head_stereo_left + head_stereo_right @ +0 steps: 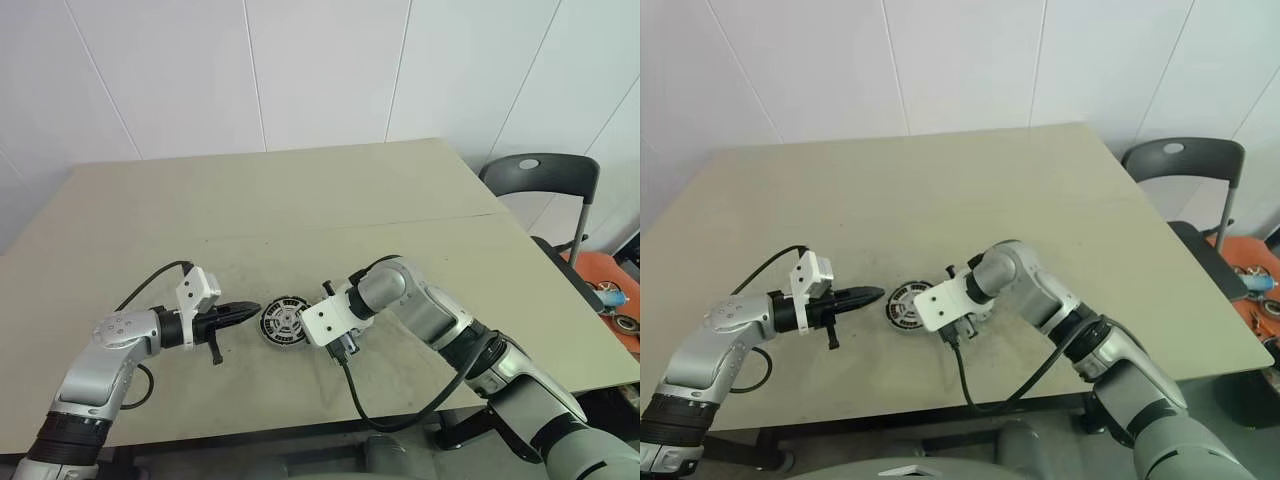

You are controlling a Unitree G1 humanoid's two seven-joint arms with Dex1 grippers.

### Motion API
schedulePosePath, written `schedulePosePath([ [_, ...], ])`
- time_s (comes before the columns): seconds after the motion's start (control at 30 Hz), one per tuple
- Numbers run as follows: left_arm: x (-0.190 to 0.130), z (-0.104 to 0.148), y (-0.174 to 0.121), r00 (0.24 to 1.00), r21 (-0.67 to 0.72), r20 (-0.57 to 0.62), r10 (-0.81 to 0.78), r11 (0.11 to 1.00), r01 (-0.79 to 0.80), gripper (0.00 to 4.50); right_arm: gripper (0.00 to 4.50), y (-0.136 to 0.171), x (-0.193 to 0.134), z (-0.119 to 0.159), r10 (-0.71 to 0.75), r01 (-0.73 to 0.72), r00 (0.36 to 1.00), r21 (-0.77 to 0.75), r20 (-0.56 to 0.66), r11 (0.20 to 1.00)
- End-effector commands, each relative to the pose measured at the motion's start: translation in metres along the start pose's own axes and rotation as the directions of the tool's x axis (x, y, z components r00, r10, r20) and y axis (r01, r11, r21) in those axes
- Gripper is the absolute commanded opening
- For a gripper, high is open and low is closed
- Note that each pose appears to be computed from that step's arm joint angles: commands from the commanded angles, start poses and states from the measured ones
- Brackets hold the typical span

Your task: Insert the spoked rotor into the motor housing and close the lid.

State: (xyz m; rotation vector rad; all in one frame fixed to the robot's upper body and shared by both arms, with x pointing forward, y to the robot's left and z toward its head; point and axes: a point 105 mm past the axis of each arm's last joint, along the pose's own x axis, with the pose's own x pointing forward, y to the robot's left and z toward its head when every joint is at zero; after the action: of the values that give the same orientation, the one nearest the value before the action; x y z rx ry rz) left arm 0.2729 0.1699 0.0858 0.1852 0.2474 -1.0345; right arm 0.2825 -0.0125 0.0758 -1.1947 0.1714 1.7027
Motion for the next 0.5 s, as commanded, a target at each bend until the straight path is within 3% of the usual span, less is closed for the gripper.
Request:
schedulePosePath([
  [0.03,-0.004,0.015,0.0,1.0,0.035,0.03,0.004,0.999,-0.005,0.0,0.88,-0.009,-0.014,-0.001,-0.028,0.028,1.0,0.007,-0.002,1.0],
  [0.07,-0.003,0.016,-0.001,0.999,0.029,0.036,-0.002,1.0,0.001,0.0,0.88,-0.01,-0.018,-0.001,-0.03,0.03,0.999,0.03,0.01,0.999],
  [0.17,-0.003,0.017,-0.001,0.999,0.025,0.038,-0.005,1.0,0.004,0.0,1.46,-0.01,-0.024,0.002,-0.03,0.028,0.999,0.056,0.036,0.998],
  [0.3,-0.003,0.016,0.0,0.999,0.027,0.032,-0.006,1.0,0.005,0.0,2.78,-0.01,-0.031,0.0,-0.048,0.041,0.997,0.11,0.056,0.993],
  [0.4,-0.002,0.017,0.0,0.999,0.028,0.031,-0.017,0.999,0.016,0.0,3.71,-0.018,-0.04,0.009,-0.099,0.064,0.985,0.228,0.145,0.972],
  [0.43,-0.001,0.017,0.001,0.999,0.028,0.031,-0.019,0.999,0.018,0.0,3.71,-0.02,-0.043,0.011,-0.114,0.068,0.979,0.258,0.167,0.964],
  [0.5,0.0,0.017,0.001,0.999,0.029,0.032,-0.026,0.999,0.025,0.0,3.71,-0.034,-0.052,0.021,-0.234,0.082,0.929,0.457,0.287,0.886],
])
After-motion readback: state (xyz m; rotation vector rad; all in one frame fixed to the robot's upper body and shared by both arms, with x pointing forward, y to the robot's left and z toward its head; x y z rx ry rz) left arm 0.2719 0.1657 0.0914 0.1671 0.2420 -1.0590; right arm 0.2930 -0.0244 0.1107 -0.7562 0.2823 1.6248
